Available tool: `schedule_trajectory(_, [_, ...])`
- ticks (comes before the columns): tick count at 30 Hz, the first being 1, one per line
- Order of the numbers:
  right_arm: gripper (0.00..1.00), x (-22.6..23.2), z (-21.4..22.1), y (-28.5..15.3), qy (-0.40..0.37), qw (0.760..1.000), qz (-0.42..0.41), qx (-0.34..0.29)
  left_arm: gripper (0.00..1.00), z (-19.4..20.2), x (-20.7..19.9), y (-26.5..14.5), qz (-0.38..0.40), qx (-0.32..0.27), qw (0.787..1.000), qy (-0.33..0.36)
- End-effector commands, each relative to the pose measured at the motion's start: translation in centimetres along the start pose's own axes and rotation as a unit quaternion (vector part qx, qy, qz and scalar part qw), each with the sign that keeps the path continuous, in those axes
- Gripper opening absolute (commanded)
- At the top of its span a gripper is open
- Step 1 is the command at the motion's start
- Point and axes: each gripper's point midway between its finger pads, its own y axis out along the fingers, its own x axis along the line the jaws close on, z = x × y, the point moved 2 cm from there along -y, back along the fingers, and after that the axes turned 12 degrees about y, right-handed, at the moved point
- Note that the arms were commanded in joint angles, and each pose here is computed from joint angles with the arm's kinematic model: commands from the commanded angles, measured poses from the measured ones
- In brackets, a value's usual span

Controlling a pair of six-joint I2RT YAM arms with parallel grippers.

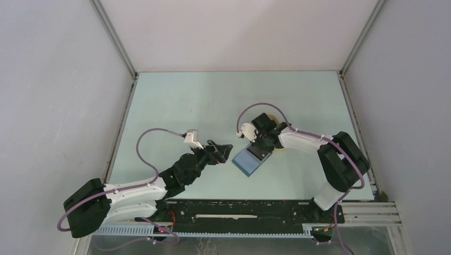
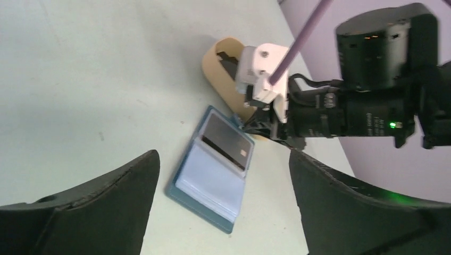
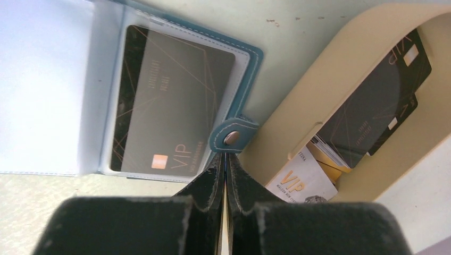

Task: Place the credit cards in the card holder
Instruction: Insert the credit card into the card holder.

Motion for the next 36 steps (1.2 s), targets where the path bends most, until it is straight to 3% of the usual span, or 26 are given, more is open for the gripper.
schedule_trajectory(1, [0.08, -1.6, -0.6, -0.3, -0.004, 0.999, 0.036, 0.009, 0.98, 1.5, 2.9, -0.3, -0.033, 0.021, 0.999, 0.03])
schedule_trajectory(4, [0.08, -1.0, -0.1, 0.2, -0.003, 1.0, 0.018, 0.022, 0.96, 2.2, 2.0, -0.2, -0.002, 0.038, 0.999, 0.026])
schedule_trajectory(11, [0.07, 2.1, 0.1, 0.2, 0.018, 0.996, -0.083, 0.03, 0.7, 4.3, -0.6, 0.2, 0.08, 0.077, 0.994, 0.001])
schedule_trajectory(21, [0.07, 6.8, -1.1, -1.2, 0.047, 0.972, -0.228, 0.025, 0.37, 6.3, -1.5, 0.4, 0.103, 0.11, 0.986, -0.067])
schedule_trajectory(30, [0.07, 5.1, -1.8, -1.5, 0.074, 0.977, -0.198, 0.009, 0.21, 8.4, -1.0, 2.6, 0.048, 0.156, 0.982, -0.094])
schedule_trajectory(36, [0.07, 4.8, -1.3, -0.5, 0.082, 0.978, -0.189, 0.024, 0.2, 8.9, -0.2, 4.3, 0.0, 0.173, 0.983, -0.06])
